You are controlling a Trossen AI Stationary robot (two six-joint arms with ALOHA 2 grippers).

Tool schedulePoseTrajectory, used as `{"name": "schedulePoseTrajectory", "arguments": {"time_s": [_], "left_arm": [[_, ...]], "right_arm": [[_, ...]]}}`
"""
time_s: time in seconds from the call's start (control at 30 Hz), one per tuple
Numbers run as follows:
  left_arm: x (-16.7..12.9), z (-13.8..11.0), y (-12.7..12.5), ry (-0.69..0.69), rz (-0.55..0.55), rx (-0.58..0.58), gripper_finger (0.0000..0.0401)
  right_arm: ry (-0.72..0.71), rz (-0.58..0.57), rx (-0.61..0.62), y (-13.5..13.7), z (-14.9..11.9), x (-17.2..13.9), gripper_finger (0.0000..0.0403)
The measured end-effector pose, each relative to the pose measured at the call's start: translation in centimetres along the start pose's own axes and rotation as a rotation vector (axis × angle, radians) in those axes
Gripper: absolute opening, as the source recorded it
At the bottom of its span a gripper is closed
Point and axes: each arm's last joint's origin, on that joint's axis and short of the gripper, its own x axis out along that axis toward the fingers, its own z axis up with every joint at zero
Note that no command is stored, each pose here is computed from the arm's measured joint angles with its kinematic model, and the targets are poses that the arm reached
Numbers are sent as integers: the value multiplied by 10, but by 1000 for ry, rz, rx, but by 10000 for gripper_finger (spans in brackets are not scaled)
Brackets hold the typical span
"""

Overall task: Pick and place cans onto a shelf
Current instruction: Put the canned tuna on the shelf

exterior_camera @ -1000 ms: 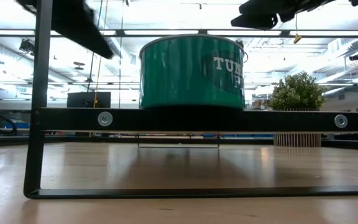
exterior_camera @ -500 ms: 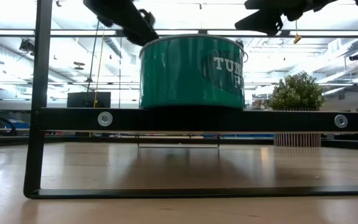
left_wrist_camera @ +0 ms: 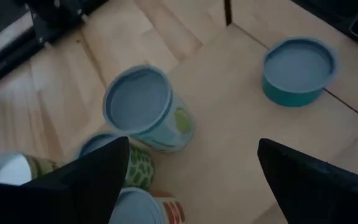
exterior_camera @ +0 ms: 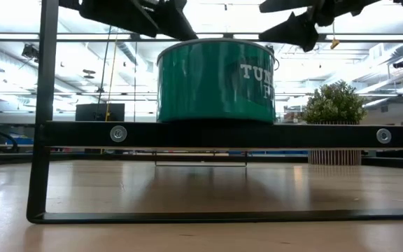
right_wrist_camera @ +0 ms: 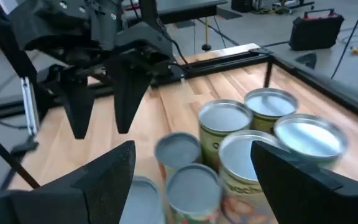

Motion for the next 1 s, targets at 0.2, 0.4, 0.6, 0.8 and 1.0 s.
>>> {"name": "schedulePoseTrajectory", "arguments": {"time_s": [0.2, 0.4, 0.6, 0.8, 1.0], "left_arm": [[-3, -1, -7, 28, -30, 29, 361], [-4, 0, -20, 53, -59, 36, 352], [-13, -1, -30, 102, -72, 20, 323], [-16, 2, -38, 104, -88, -50, 298], [-17, 1, -40, 114, -92, -127, 293]], "right_arm": [[-45, 12, 23, 23, -3, 10, 325], [-59, 55, -47, 69, 20, 16, 324], [10, 120, -105, 119, 30, 25, 324], [6, 174, -138, 165, 32, 24, 324], [20, 181, -165, 194, 20, 24, 324]]}}
